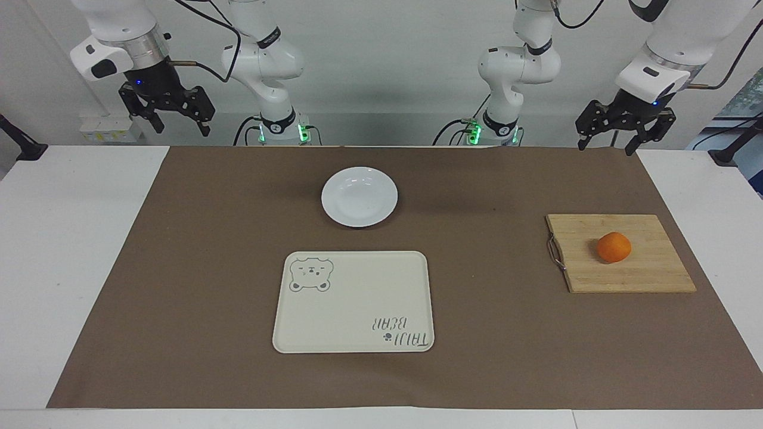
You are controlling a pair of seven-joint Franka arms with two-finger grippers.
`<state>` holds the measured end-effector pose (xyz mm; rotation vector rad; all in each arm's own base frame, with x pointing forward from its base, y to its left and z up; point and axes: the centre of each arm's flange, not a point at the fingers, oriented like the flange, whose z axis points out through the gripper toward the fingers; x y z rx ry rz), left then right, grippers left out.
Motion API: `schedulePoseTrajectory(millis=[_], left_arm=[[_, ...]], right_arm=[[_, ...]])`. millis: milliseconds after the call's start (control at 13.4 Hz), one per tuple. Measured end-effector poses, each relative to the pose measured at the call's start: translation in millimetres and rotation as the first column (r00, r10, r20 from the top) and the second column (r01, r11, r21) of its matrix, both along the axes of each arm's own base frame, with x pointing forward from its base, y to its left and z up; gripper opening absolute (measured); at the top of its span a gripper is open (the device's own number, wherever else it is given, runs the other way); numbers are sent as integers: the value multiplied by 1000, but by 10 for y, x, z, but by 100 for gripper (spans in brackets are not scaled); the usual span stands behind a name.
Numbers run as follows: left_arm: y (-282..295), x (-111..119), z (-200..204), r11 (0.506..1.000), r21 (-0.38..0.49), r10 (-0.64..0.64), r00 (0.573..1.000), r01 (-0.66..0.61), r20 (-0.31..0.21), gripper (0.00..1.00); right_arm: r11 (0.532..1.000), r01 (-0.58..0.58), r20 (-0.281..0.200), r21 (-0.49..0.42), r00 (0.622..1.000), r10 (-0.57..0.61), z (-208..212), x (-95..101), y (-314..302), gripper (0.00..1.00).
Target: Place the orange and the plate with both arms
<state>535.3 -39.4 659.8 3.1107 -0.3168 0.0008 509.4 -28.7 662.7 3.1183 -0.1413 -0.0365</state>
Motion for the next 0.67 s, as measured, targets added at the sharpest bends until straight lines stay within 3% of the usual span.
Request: schedulePoseTrajectory(millis=[672], left_arm=[[-28, -2, 0, 1000, -2, -5, 1000, 5, 0, 100]], right_arm=[[998, -55, -3, 1, 998, 55, -10, -1, 6, 100]])
